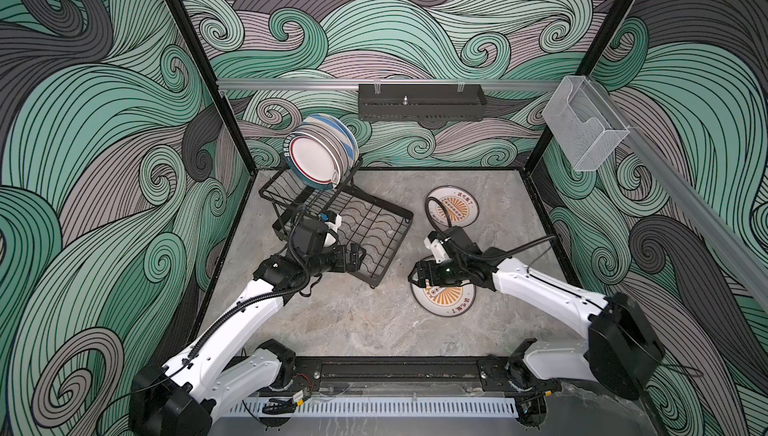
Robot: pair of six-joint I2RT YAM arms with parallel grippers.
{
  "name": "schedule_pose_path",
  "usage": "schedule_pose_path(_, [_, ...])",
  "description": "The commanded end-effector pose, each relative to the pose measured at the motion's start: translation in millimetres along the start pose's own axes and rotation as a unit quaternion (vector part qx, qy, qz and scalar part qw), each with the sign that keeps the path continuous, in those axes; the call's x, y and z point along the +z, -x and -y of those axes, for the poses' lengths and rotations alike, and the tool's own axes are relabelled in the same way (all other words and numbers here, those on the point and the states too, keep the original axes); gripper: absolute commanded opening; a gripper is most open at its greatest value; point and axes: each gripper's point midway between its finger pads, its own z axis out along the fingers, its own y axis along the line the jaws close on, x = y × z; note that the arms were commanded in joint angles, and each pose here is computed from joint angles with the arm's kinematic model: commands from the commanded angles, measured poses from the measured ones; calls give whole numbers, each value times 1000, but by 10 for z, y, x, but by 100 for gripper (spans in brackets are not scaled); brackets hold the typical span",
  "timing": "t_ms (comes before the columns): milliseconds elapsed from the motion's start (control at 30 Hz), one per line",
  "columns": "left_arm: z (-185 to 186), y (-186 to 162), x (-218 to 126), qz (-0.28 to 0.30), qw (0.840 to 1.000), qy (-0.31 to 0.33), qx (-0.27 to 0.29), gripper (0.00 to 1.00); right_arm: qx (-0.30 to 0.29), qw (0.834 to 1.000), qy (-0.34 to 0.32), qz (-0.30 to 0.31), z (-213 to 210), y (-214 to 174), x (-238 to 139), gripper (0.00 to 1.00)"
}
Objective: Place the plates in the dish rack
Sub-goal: 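Drag the sunburst plate toward the robot with the right gripper, then grip the sunburst plate's rim with the right gripper and tilt it up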
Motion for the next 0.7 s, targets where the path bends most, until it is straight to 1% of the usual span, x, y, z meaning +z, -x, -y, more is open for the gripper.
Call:
schedule_pose_path(0, [-1, 13, -59, 4, 1000, 3, 0, 99, 72, 994, -78, -6, 566, -284, -237, 86])
schedule_pose_path(33, [-2, 12, -56, 3, 1000, 4, -1, 98, 93, 992, -81, 7, 668, -331, -304, 82])
schedule_pose_path(133, [-18, -5, -40, -1, 1000, 6, -3, 99, 141, 985, -83, 49, 875, -442, -477, 77])
schedule_pose_path(200, [-20, -11, -33, -3, 1000, 5, -5, 98, 171, 980, -80, 69, 972, -501, -523, 73])
schedule_pose_path(267, [-21, -11, -27, -4, 1000, 4, -6, 99, 194, 975, -74, 76, 1032, -554, -516, 70])
schedule_pose_path(400, [-18, -21, -21, -7, 1000, 3, -7, 99, 220, 971, -63, 70, 1105, -622, -440, 68])
schedule_pose_path(500, [-19, -18, -39, -5, 1000, 3, -6, 99, 229, 969, -59, 69, 1155, -643, -390, 67])
schedule_pose_path(667, [-51, -36, -23, -6, 1000, 7, -10, 99, 252, 964, -34, 76, 1207, -648, -283, 67])
